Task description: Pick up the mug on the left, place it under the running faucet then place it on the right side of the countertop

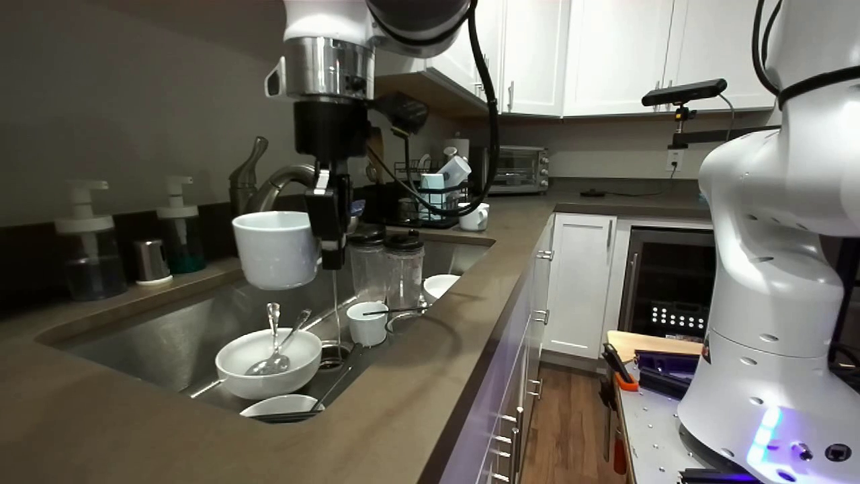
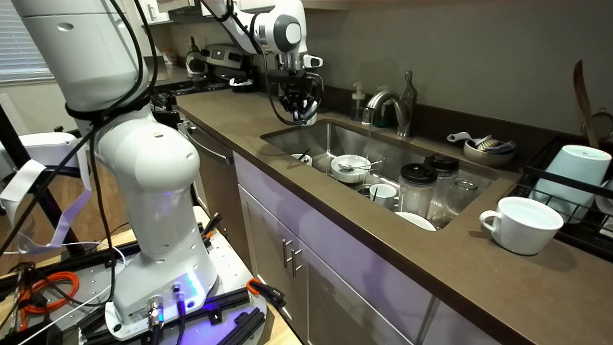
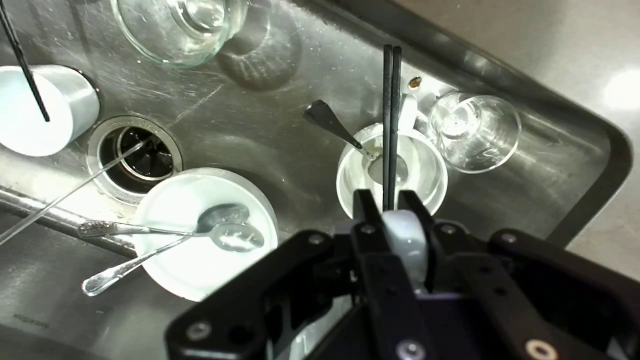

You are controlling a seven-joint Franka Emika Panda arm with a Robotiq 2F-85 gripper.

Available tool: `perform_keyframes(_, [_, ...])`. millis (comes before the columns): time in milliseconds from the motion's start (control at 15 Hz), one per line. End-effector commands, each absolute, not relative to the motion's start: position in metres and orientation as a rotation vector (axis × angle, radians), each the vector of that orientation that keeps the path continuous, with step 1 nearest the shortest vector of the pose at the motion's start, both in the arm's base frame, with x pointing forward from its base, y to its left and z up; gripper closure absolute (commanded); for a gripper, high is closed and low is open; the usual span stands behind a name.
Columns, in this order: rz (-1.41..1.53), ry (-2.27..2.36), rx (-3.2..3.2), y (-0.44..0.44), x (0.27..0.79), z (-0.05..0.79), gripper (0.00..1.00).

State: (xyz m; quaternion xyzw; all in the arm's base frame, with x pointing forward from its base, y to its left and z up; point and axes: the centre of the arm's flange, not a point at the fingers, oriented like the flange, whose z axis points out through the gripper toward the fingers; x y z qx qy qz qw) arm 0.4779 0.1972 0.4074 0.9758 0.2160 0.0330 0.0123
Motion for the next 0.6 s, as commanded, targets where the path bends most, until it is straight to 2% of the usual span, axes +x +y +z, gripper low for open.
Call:
perform_keyframes(0, [0.086,0.654,3.035,0.22,0.489,0.393,0.96])
perform_keyframes(533, [0.013,0.481,3.029,0.229,0.526,0.364,0.96])
